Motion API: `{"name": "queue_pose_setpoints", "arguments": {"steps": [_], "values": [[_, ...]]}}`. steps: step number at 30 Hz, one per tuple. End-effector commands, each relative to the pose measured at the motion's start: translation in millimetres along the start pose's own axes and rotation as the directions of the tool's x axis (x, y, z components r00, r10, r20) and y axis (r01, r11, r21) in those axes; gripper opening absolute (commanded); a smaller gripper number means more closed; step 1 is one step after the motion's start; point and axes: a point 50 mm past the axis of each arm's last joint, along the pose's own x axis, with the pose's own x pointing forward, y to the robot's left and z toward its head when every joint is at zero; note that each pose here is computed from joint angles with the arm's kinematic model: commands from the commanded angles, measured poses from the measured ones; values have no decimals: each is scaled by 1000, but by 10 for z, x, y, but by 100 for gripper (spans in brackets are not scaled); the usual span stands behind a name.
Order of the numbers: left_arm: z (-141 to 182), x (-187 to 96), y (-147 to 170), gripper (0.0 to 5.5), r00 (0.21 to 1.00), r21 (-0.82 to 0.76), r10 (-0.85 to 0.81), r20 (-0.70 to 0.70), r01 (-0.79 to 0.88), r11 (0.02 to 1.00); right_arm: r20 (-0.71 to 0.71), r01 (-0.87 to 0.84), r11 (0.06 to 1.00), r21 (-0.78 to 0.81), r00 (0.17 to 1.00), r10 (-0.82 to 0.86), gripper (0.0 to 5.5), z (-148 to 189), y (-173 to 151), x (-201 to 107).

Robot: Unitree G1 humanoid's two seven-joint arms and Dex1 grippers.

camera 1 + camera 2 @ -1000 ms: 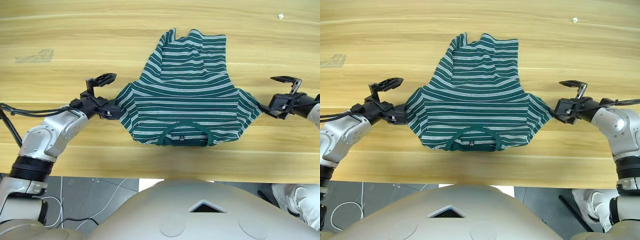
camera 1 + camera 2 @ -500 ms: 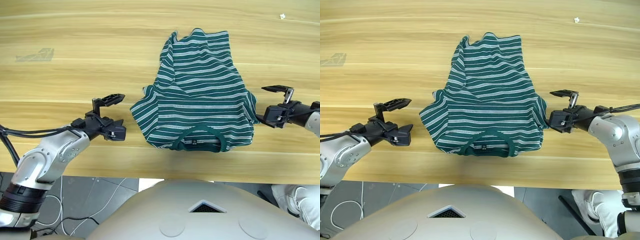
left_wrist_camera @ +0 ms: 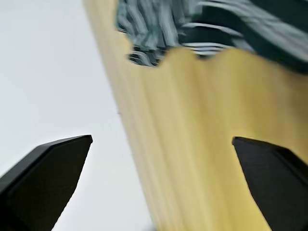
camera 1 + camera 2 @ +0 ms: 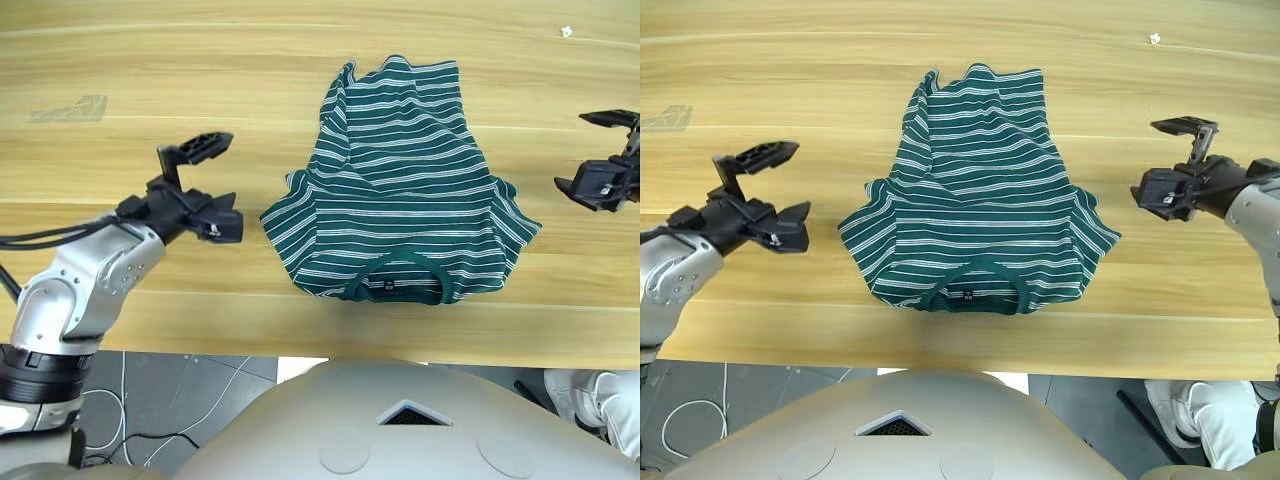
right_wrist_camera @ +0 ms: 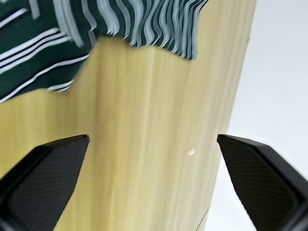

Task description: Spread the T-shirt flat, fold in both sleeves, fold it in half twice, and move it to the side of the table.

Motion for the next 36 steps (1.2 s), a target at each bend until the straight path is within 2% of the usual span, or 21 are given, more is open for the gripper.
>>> {"name": "queue_pose_setpoints", "arguments": {"steps": [1, 4, 9, 13, 16, 22, 32, 36], "values": [[64, 354, 106, 540, 992, -91, 108, 62, -102, 991, 121, 123, 992, 28, 985, -126, 492, 231, -180, 306], [119, 736, 266, 540, 975, -160, 198, 96, -181, 970, 159, 160, 983, 94, 972, -173, 492, 310, -295, 630], [275, 1531, 470, 540, 965, -282, 241, 104, -203, 938, 103, 231, 952, 199, 962, -255, 492, 439, -531, 1301], [379, 1816, 335, 540, 979, -275, 178, 98, -146, 950, 43, 242, 943, 228, 965, -258, 492, 551, -492, 1541], [414, 1877, 120, 540, 988, -278, 121, 98, -89, 956, -6, 170, 961, 217, 985, -172, 492, 618, -265, 1683], [370, 1870, -104, 540, 995, -287, 72, 74, -48, 957, -55, 76, 978, 197, 996, -66, 492, 611, 52, 1746], [-98, 1581, -381, 540, 999, -330, 27, -43, -40, 943, -185, 64, 971, 230, 983, -21, 492, 269, 308, 1596], [-67, 1536, -523, 540, 1000, -361, -9, -27, -1, 933, -187, 72, 965, 254, 982, -24, 492, 240, 349, 1574]]}}
